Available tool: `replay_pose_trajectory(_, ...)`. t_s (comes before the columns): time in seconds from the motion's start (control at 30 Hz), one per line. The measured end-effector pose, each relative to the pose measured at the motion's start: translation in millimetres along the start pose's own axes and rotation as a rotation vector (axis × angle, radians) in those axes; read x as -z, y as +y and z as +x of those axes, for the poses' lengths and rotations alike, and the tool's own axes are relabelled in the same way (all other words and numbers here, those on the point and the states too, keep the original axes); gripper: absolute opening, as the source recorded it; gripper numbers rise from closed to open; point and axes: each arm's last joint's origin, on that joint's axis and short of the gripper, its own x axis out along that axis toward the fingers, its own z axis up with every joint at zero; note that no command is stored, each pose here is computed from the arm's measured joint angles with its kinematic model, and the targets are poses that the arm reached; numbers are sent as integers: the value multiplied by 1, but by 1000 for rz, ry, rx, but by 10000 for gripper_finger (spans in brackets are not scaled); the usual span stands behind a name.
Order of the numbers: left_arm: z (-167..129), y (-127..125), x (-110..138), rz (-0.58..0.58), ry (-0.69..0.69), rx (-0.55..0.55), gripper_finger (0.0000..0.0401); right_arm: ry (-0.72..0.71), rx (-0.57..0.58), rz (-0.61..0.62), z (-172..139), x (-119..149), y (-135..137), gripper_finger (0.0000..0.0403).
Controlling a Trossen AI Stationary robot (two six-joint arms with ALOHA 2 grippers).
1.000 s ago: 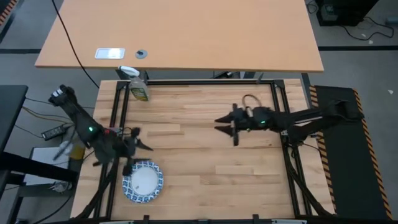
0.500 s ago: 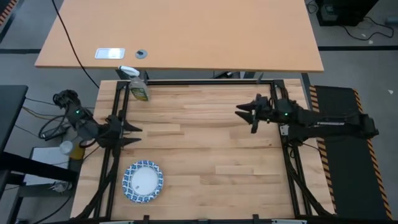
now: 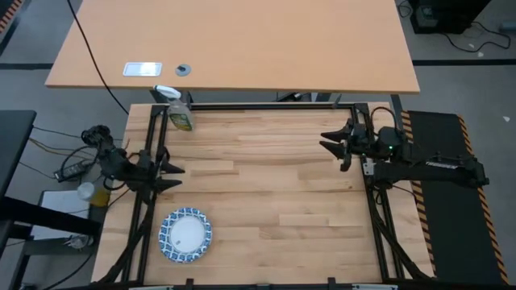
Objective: Nest bowls inside each other
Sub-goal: Return to Home Position
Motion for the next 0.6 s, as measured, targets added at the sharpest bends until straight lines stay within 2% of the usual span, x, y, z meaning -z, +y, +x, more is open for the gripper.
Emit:
replay_pose_trajectory(0.23, 12, -7, 21, 6, -118, 84, 180, -39, -28, 1, -8, 6, 0, 161)
replay_pose_trajectory(0.43, 18, -9, 49, 48, -135, 160, 180, -138, -59, 12, -10, 46, -7, 161)
replay_pose_trajectory(0.6, 20, -12, 63, 106, -107, 290, 180, -216, -65, 17, -14, 74, -14, 161)
